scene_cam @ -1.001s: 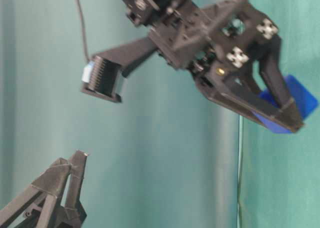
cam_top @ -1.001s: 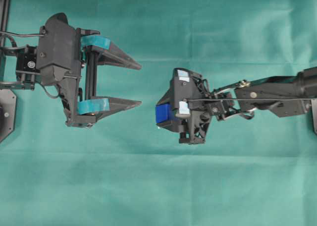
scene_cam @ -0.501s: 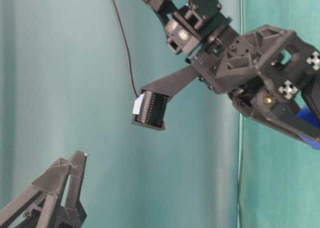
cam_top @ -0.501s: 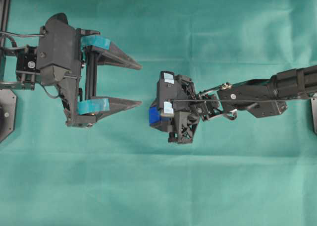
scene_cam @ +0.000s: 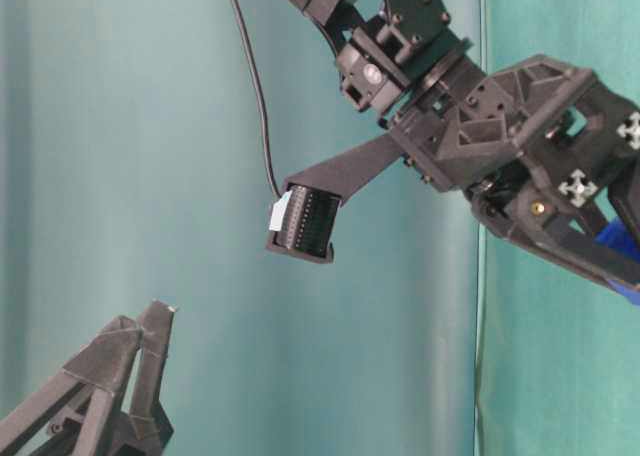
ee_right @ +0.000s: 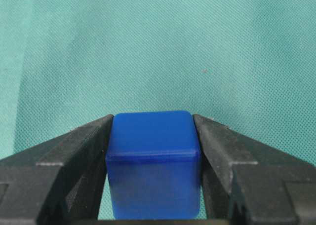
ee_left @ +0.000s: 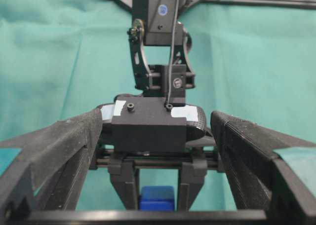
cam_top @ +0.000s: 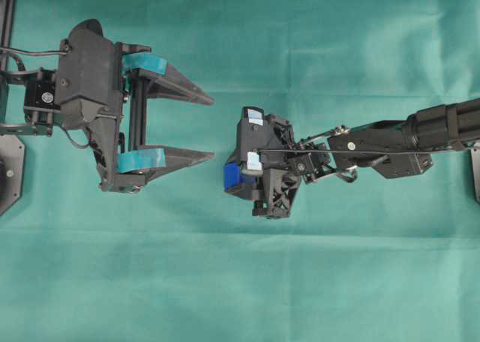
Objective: Handover the blue block to the right arm after grasping it with the left arm, then place it in the designated position.
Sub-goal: 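Lower the cube with the right gripper toward the table center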
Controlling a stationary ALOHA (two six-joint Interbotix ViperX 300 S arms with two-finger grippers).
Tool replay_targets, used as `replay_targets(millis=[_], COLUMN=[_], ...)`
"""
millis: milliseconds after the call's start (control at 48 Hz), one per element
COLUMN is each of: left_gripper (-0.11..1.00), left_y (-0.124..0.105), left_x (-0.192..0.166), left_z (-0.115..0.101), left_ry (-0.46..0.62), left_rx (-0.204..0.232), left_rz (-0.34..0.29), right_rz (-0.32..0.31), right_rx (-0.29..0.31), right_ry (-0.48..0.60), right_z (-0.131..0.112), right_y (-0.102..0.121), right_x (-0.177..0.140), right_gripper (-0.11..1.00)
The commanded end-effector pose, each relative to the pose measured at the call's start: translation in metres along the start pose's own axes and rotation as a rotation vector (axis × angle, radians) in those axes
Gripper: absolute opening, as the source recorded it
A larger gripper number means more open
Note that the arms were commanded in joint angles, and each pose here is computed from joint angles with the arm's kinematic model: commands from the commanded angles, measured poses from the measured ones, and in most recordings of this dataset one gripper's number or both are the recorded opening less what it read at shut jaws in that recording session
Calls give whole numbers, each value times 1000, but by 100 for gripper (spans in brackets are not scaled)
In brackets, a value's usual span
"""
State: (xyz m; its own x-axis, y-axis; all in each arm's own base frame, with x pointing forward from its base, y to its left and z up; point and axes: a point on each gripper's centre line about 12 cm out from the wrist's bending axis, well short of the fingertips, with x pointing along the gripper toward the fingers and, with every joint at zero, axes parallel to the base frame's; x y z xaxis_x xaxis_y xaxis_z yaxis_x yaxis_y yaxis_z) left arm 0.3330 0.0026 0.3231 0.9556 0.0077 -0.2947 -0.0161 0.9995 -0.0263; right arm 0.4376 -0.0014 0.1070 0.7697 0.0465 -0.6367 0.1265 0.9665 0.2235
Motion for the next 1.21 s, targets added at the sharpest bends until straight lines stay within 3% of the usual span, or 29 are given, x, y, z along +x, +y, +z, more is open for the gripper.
replay_targets(millis=[0, 396, 438, 542, 605, 751, 1189], left_gripper=[100, 100, 100, 100, 100, 100, 100], left_y=[1, 2, 2, 2, 2, 2, 3], left_x=[-2, -3, -3, -3, -3, -2, -3], left_z=[12, 12, 12, 12, 12, 12, 12], left_ry=[-34, -35, -35, -35, -35, -34, -36], left_rx=[-3, -3, -3, -2, -3, -3, -4], left_rz=[3, 5, 5, 5, 5, 5, 8], right_rz=[10, 19, 18, 17, 16, 16, 8], right_rx=[3, -1, 0, 1, 1, 4, -2], right_ry=[-37, -40, -41, -41, -40, -42, -64], right_z=[13, 13, 14, 14, 14, 15, 27], right_y=[3, 7, 7, 7, 7, 7, 9], right_x=[-4, -4, -4, -4, -4, -4, -16], right_gripper=[52, 53, 59, 86, 93, 87, 89])
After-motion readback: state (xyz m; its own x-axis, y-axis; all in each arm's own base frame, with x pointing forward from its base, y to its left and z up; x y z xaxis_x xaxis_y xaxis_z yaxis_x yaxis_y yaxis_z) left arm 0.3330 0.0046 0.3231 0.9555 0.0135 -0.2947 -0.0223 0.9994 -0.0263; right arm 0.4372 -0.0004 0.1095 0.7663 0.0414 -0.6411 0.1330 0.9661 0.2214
